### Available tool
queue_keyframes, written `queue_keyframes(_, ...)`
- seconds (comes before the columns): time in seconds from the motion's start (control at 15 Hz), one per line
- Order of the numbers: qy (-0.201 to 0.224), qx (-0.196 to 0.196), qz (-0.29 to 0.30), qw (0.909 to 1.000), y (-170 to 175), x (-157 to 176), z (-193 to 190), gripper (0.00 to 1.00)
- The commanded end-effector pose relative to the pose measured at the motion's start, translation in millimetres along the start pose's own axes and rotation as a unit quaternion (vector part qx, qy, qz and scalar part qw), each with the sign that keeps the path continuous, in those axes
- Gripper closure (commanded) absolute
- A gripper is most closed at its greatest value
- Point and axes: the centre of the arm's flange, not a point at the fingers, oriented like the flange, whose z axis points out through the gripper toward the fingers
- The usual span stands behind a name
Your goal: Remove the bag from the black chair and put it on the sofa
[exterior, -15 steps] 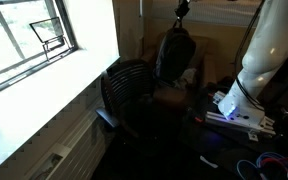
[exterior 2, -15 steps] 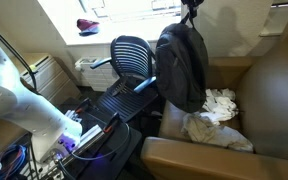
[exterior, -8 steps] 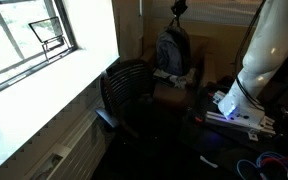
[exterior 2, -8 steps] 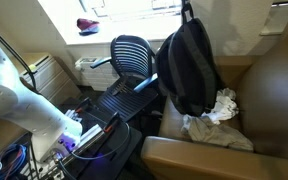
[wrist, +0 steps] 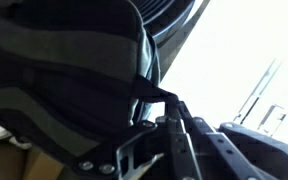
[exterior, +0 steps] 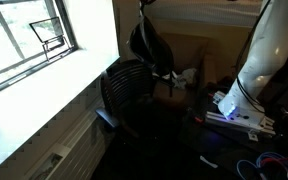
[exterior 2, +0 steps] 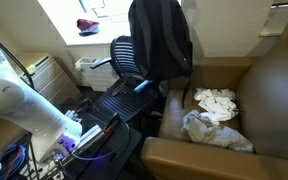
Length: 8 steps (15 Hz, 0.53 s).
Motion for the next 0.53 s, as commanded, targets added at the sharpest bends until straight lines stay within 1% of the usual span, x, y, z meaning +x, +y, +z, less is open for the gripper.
queue_keyframes(0.0,0.034,0.092,-0.018,0.9950,-101.1,-8.7,1.3,0.99)
queue_keyframes(0.07,0.044,0.117,-0.027,0.9917,-129.5,-14.9,-2.4,0.99)
queue_keyframes(0.13,0.050,0.136,-0.052,0.9881,-154.8,-16.2,-8.2,0.99)
queue_keyframes(0.2,0.048,0.152,-0.077,0.9842,-179.1,-21.1,-12.2,0.99)
queue_keyframes(0.27,0.038,0.111,-0.049,0.9919,-130.3,-40.0,3.1,0.96)
queue_keyframes(0.33,0.039,0.122,-0.062,0.9897,-147.9,-46.0,1.4,0.96)
queue_keyframes(0.47,0.043,0.132,-0.072,0.9877,-161.2,-47.9,-0.4,0.96)
